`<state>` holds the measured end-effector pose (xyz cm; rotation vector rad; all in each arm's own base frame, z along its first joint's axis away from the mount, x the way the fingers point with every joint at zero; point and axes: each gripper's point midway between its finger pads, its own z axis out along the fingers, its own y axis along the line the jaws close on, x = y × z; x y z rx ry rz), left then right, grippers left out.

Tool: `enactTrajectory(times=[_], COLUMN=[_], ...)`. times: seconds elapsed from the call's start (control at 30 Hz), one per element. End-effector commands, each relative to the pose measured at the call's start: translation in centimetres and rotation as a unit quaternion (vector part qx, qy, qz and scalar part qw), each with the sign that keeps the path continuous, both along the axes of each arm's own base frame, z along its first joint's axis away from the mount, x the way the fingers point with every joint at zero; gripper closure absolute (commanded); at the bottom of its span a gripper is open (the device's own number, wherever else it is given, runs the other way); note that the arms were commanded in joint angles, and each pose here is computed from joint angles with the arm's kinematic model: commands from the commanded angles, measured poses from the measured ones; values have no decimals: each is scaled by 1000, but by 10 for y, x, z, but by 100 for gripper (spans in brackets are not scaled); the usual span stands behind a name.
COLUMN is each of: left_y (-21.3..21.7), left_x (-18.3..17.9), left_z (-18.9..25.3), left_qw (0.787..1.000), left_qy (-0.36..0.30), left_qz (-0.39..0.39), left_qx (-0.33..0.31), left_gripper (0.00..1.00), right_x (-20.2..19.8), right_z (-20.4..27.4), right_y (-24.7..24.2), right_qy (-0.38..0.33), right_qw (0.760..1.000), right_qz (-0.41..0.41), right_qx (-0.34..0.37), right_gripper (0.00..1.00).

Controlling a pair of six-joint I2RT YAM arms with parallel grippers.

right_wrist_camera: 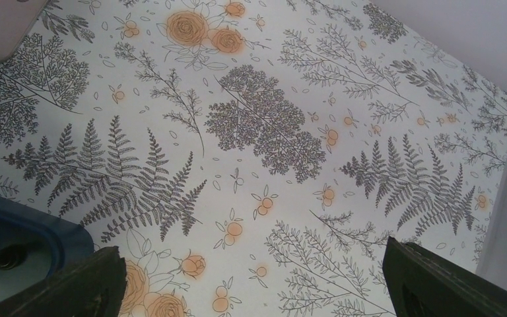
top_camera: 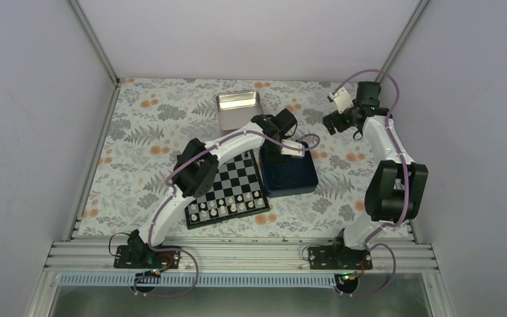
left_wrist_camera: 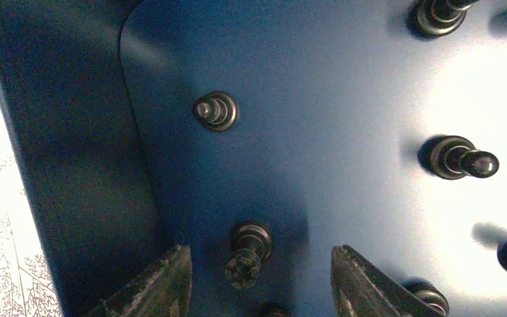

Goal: Set up the chess pieces on the board
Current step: Pick up the chess piece from the storage box.

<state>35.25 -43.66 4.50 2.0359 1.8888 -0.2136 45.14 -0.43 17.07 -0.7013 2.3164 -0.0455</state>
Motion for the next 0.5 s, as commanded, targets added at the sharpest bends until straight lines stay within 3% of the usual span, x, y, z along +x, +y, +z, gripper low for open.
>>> enactTrajectory(times=[0.0,0.47], left_y=[-3,-3], left_x=[-2,-1], left_z=[4,1], left_qw=[1000,1000], left_qy=[2,1], left_qz=[-4,-3], left_qx=[-3,0], left_gripper=[49,53], right_x=[-4,-7], right_z=[-1,-6], right_y=[6,11], right_qy=[3,12], right_qw=[1000,1000], right_qz=[12,24], right_qx=[6,3], right_gripper=[0,0])
